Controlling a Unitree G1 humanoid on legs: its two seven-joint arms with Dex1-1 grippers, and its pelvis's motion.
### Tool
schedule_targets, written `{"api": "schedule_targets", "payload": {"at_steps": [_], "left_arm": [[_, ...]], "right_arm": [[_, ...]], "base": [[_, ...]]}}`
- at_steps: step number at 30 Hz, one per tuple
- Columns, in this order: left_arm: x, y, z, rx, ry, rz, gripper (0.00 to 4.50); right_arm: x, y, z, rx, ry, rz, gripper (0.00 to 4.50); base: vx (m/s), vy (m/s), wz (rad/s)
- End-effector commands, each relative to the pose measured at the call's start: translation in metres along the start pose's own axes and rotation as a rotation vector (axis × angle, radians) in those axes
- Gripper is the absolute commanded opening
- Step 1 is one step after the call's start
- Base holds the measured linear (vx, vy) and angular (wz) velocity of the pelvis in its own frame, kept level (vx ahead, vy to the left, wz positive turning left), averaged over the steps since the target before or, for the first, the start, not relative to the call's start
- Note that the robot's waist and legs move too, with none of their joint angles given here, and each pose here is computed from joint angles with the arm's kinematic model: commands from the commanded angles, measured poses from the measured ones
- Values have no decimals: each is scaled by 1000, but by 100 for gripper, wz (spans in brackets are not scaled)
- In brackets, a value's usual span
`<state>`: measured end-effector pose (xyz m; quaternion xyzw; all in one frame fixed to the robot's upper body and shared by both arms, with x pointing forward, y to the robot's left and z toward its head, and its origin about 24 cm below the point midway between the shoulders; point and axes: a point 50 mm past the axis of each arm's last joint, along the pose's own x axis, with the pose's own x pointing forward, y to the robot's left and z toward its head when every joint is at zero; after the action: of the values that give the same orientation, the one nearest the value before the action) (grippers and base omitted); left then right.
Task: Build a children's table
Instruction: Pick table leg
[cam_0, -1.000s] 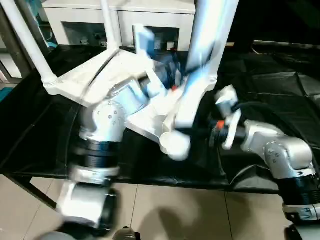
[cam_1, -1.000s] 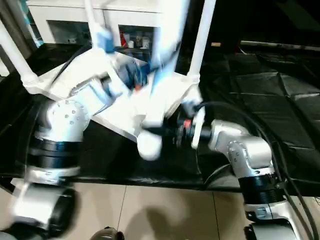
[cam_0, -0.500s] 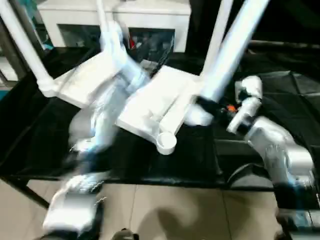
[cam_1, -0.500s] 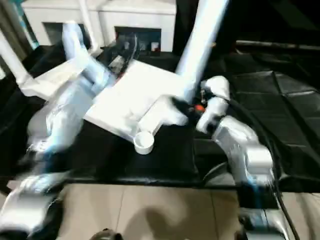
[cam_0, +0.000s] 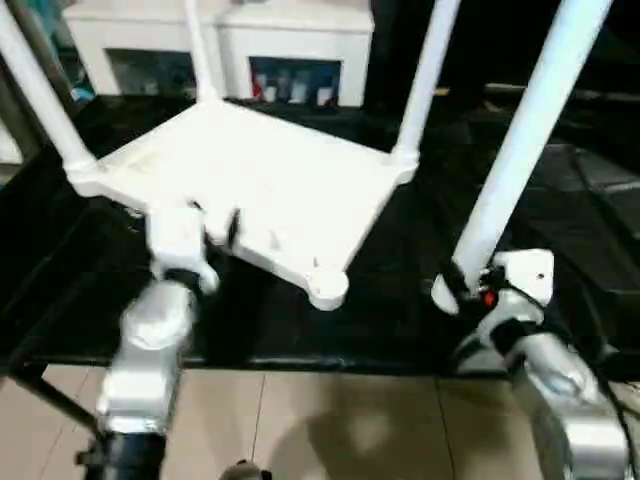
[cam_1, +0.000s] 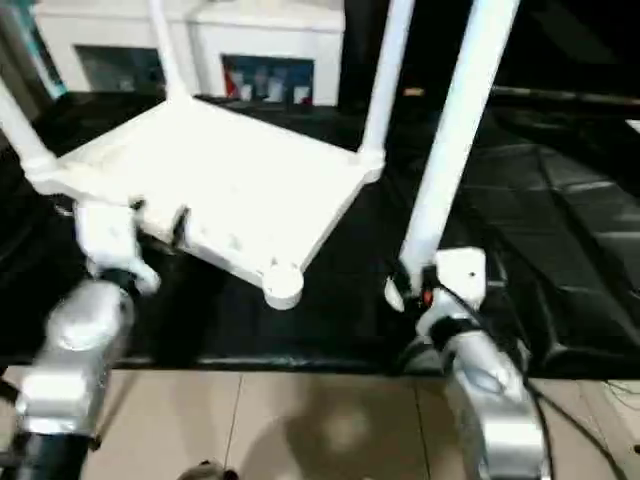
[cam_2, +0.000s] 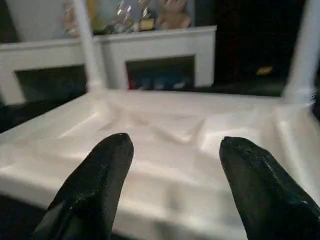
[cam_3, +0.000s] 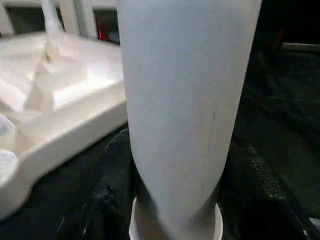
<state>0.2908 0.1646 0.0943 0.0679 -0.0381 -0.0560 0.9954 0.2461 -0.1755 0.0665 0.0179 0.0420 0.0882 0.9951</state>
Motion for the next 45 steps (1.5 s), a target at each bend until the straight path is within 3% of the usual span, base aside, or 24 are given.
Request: {"api": "schedule_targets", "payload": {"at_steps": [1, 11, 28, 29, 30, 32, 34, 42, 45], "left_arm": [[1, -1, 8, 22, -37, 5, 336], [-2, -2, 2, 38, -24, 13, 336], [-5, -1, 1, 53, -14, 24, 336], [-6, -1, 1, 53, -13, 25, 336], [-6, 0, 0, 50, -11, 28, 336], [-6, 0, 0, 49, -8, 27, 336], [-6, -2, 0, 46, -9, 10, 336], [-4, -10, -4, 37, 23, -68, 336], [-5, -23, -9, -21, 55, -286, 336]], "right_arm": [[-4, -2, 7, 0, -46, -3, 188], [-5, 7, 5, 9, -50, 33, 188], [2, 16, 5, 10, -39, 144, 188], [2, 17, 5, 15, -41, 154, 188], [2, 17, 6, 83, -58, 136, 188], [2, 16, 6, 85, -59, 131, 188], [2, 16, 6, 44, -55, 143, 188], [2, 13, 4, 34, -55, 109, 188], [3, 9, 4, -2, -40, 111, 188]], "base": [[0, 0, 0], [11, -15, 0], [123, -20, 14], [196, 103, 39], [290, 61, 45], [266, -15, 54], [137, 23, 18], [43, -18, 12], [0, 0, 0]]}}
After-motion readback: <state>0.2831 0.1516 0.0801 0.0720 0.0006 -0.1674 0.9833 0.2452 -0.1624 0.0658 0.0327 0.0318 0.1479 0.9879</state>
